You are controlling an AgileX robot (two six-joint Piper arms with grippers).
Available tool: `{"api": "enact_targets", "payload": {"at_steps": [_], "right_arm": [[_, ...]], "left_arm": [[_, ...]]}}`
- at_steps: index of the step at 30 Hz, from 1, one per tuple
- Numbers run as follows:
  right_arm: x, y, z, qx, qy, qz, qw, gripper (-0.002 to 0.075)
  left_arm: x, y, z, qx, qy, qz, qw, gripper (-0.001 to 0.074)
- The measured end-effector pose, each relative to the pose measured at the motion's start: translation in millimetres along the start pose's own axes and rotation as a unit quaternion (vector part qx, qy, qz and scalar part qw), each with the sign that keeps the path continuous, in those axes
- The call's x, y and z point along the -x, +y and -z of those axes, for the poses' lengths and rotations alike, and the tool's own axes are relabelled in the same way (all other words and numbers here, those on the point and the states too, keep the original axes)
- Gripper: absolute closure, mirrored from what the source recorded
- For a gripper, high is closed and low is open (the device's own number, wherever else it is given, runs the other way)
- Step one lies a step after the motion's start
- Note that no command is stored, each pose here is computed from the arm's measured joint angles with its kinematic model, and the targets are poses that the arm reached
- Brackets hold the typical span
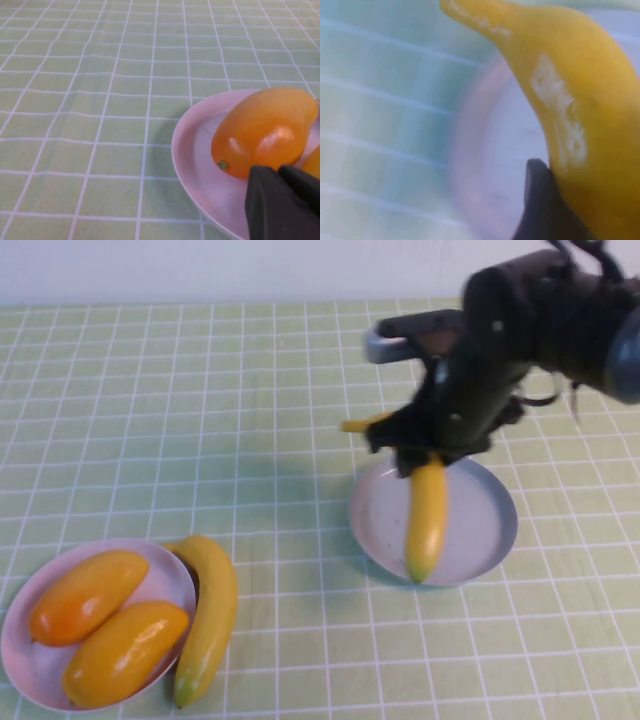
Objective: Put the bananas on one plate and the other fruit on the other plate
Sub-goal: Put another type of fruit in the right plate
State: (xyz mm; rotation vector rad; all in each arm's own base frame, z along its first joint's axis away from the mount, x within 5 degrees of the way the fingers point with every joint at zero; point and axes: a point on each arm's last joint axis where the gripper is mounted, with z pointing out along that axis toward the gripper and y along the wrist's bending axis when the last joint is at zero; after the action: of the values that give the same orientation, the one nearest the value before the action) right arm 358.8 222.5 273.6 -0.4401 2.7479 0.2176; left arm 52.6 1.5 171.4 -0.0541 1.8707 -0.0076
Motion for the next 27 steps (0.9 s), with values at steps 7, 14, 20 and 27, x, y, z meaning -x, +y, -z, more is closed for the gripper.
{"api": "enact_targets", "payload": {"at_steps": [7,14,20,27], "right_arm": [[-5.1,-67.3,-27.4,-0.049,0.028,-0.058,0.997,0.0408],[-6.9,-77.4,-60.1,-0.054,0.053,-0.069,0.995,0.0408],[-8.7,-77.3,-73.7,-0.049,0.065,-0.068,0.994,0.0409],[-8.8,-75.9,-74.6,-0.040,0.067,-0.058,0.995,0.0358]], "left_arm": [[0.0,0.0,0.0,0.000,0.000,0.000,1.000,0.0733],[0.0,0.0,0.0,0.000,0.000,0.000,1.000,0.0733],[0.0,0.0,0.0,0.000,0.000,0.000,1.000,0.0733],[0.0,0.0,0.0,0.000,0.000,0.000,1.000,0.0733]]}}
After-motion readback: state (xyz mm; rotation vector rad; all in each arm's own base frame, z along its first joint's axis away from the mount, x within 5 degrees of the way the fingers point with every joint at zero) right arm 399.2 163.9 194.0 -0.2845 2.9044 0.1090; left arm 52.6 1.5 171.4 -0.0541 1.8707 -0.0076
